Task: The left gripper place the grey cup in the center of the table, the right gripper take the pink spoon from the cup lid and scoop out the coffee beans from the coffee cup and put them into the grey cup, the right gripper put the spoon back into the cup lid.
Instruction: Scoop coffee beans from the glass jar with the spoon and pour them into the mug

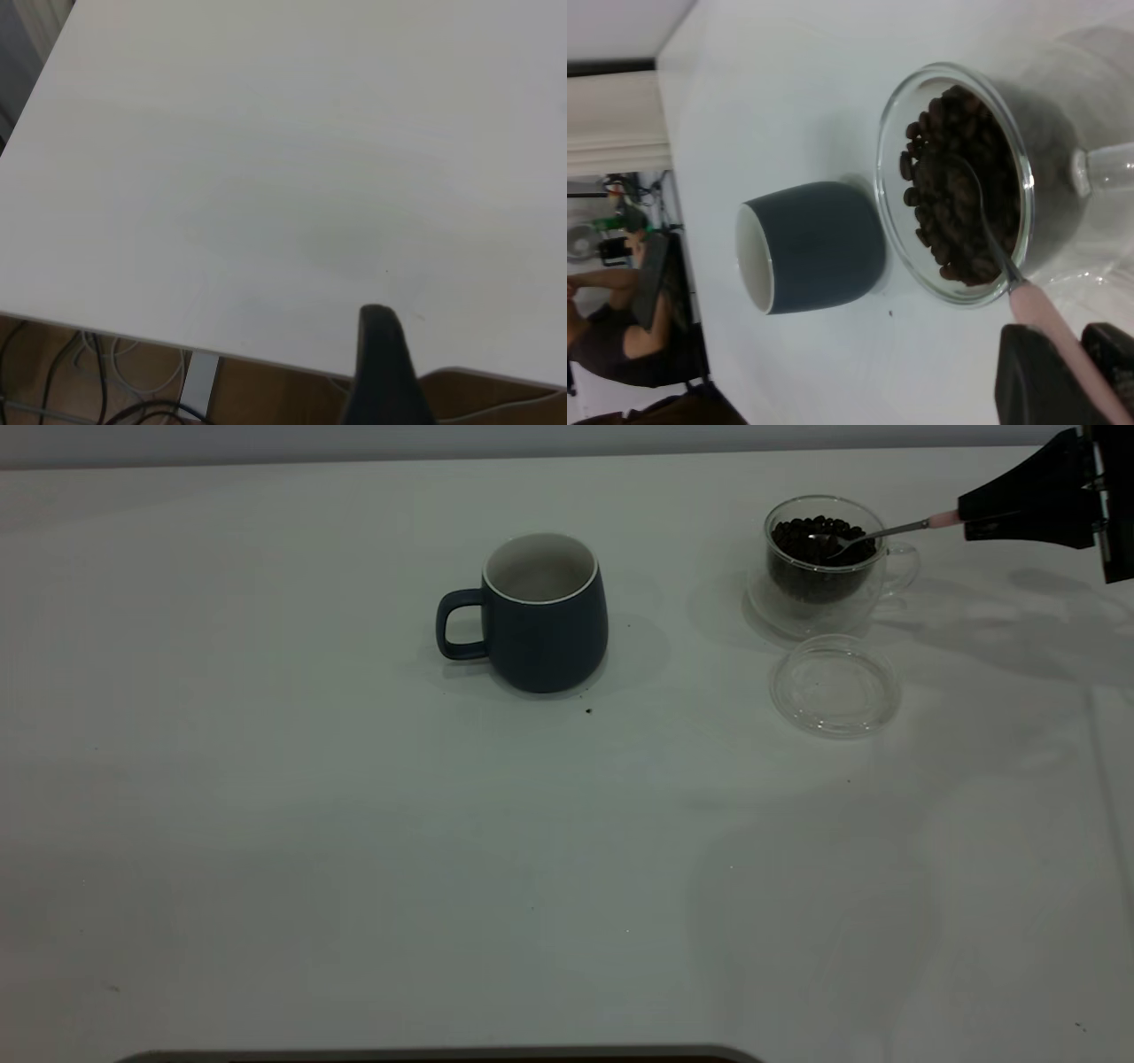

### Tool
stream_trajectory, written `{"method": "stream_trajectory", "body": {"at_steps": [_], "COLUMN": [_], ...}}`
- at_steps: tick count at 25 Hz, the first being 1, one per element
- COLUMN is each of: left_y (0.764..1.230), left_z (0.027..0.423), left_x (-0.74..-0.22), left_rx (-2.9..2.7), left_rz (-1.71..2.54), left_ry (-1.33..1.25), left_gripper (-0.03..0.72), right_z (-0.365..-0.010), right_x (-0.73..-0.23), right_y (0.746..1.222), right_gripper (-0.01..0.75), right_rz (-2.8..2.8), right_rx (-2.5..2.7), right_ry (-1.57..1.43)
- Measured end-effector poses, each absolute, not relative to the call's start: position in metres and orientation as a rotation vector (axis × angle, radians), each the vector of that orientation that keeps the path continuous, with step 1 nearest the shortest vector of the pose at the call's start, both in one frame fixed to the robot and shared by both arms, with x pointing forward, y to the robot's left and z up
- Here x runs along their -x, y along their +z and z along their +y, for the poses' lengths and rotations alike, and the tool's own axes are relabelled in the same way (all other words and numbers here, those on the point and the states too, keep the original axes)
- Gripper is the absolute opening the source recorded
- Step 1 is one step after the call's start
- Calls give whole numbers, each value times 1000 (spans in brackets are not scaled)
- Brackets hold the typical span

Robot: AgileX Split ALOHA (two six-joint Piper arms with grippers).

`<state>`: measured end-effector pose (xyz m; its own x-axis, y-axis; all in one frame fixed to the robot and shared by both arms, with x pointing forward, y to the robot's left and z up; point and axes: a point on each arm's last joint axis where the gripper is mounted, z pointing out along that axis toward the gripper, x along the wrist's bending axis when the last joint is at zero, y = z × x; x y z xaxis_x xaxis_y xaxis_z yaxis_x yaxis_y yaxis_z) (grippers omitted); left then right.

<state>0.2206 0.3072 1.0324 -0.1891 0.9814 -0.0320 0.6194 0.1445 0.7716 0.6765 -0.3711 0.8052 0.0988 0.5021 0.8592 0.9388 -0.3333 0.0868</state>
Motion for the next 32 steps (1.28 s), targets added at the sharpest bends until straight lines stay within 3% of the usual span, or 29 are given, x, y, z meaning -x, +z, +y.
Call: {"method": "stream_trajectory", "body": {"at_steps": [19, 32], "left_y": [1032, 1032], "left_z": [307, 307], "left_x": [-221, -221], "left_rx": [-1527, -1530], "left_rz": [1878, 1877], "left_ry": [856, 857], "left_gripper": [567, 567], "right_z": [-382, -384], "right_x": [-674, -677], "right_y": [799, 820], "right_gripper": [100, 100], "right_rz": [-1272, -1293], "right_rx": [1935, 1935], "right_ry": [-1154, -1180]}}
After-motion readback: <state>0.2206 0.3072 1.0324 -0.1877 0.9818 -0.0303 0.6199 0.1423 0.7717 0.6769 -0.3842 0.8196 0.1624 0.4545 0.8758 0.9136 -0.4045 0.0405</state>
